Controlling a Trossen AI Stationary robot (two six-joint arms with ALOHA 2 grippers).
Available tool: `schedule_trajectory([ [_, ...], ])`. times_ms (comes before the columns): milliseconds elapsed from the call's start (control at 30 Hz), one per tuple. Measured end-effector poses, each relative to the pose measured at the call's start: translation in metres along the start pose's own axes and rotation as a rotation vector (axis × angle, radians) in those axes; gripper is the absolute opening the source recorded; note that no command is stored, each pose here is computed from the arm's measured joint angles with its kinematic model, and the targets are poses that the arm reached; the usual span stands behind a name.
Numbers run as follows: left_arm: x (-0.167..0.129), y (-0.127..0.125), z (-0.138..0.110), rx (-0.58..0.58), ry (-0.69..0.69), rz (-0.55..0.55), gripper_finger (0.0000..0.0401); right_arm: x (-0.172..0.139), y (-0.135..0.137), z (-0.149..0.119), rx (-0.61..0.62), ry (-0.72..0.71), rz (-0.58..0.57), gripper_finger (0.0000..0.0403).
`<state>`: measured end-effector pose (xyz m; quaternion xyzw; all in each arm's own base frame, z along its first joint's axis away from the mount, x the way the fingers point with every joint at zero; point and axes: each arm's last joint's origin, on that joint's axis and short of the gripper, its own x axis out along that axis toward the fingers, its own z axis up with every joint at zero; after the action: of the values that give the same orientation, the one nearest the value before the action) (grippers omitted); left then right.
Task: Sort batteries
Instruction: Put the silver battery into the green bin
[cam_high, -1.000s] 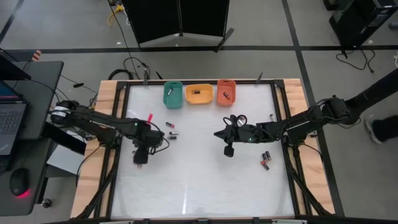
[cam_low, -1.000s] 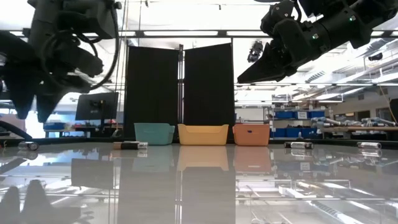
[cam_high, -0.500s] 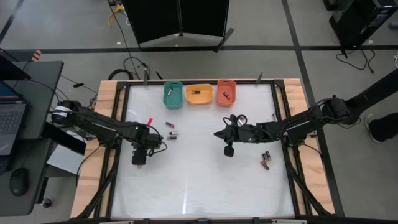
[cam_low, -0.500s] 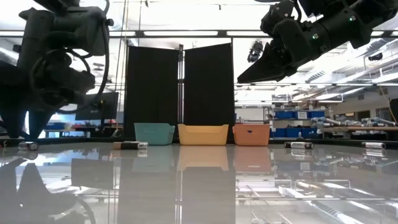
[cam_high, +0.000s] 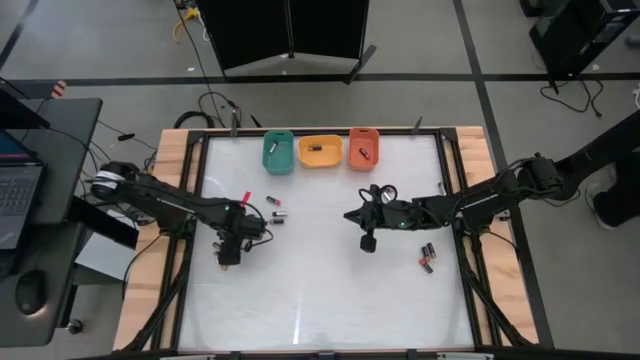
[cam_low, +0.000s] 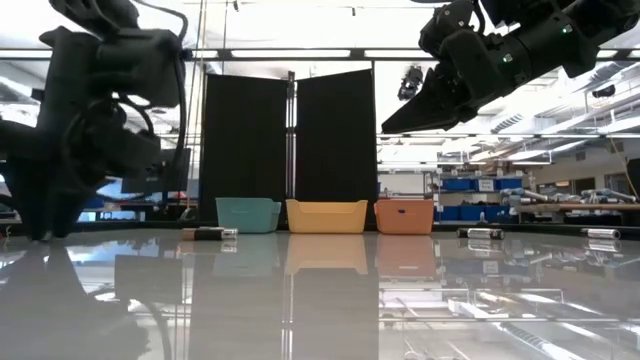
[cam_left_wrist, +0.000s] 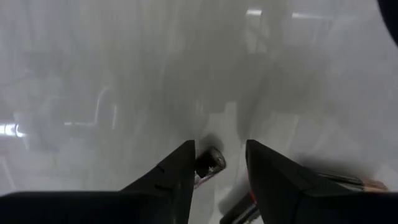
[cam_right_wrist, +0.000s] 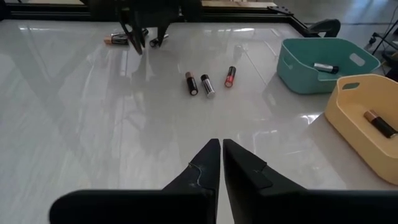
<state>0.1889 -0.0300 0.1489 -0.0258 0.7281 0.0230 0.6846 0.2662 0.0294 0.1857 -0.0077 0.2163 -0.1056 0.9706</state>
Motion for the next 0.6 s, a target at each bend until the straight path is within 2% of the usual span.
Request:
schedule_trajectory([
  [300, 0.006, 0.002, 0.006, -0.002, 0.049, 0.008, 0.0146, 0.000, 0.000, 0.000, -0.004, 0.001, 0.001, 0.0030],
  [600, -0.009, 0.003, 0.009, 0.104, 0.083, 0.065, 0.0146, 0.000, 0.000, 0.000, -0.005, 0.001, 0.001, 0.0030],
])
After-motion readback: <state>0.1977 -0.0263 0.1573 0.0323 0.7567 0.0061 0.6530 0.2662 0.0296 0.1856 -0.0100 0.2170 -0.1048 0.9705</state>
